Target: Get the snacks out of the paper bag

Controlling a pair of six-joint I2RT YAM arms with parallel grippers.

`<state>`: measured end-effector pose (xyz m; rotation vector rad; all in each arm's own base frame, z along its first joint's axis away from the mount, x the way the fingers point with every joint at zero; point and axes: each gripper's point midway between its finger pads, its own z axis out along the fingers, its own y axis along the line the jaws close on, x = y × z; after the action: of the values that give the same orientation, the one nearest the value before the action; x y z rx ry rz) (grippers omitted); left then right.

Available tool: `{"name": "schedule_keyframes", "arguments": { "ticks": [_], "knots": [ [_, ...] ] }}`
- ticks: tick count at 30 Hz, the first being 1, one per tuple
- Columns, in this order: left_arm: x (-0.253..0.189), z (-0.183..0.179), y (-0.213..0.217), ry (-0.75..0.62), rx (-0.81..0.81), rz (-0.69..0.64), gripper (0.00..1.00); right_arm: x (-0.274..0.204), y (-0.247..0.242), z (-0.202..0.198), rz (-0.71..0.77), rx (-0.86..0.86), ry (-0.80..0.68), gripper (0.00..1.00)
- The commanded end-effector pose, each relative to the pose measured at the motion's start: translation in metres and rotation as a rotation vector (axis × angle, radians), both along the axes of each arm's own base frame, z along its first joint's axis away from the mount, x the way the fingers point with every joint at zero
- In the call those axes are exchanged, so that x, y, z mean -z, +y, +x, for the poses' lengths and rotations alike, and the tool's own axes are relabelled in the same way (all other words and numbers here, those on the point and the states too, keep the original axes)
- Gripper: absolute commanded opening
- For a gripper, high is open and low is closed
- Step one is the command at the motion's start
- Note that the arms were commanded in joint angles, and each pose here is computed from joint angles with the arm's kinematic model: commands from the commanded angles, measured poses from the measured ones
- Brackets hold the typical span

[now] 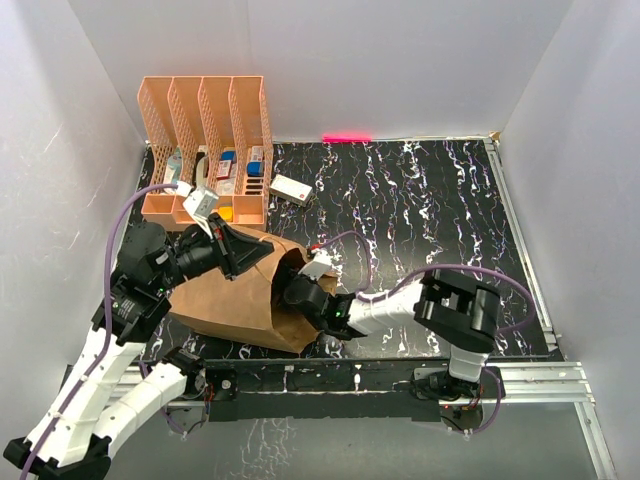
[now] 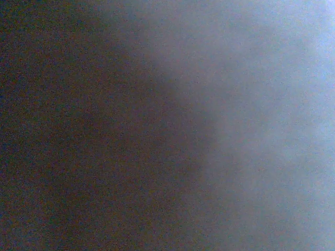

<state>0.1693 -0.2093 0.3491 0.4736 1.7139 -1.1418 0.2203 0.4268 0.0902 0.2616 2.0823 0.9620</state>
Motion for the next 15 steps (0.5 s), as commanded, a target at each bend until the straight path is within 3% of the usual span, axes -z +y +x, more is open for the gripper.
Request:
{"name": "schedule_keyframes", "arguments": {
  "ticks": [1,5,15],
  "knots": [
    [-0.004,-0.007,0.005,-0.025,-0.005,0.003,0.00,-0.030,0.021,0.020,0.122,0.080,-0.038,0.65],
    [-0.001,-0.008,0.007,-0.019,-0.011,0.005,0.00,-0.030,0.033,0.025,0.131,0.070,-0.031,0.59],
    [0.008,-0.002,0.019,-0.006,-0.110,0.021,0.00,-0.049,0.031,0.023,0.089,0.011,-0.098,0.22]
  ]
}}
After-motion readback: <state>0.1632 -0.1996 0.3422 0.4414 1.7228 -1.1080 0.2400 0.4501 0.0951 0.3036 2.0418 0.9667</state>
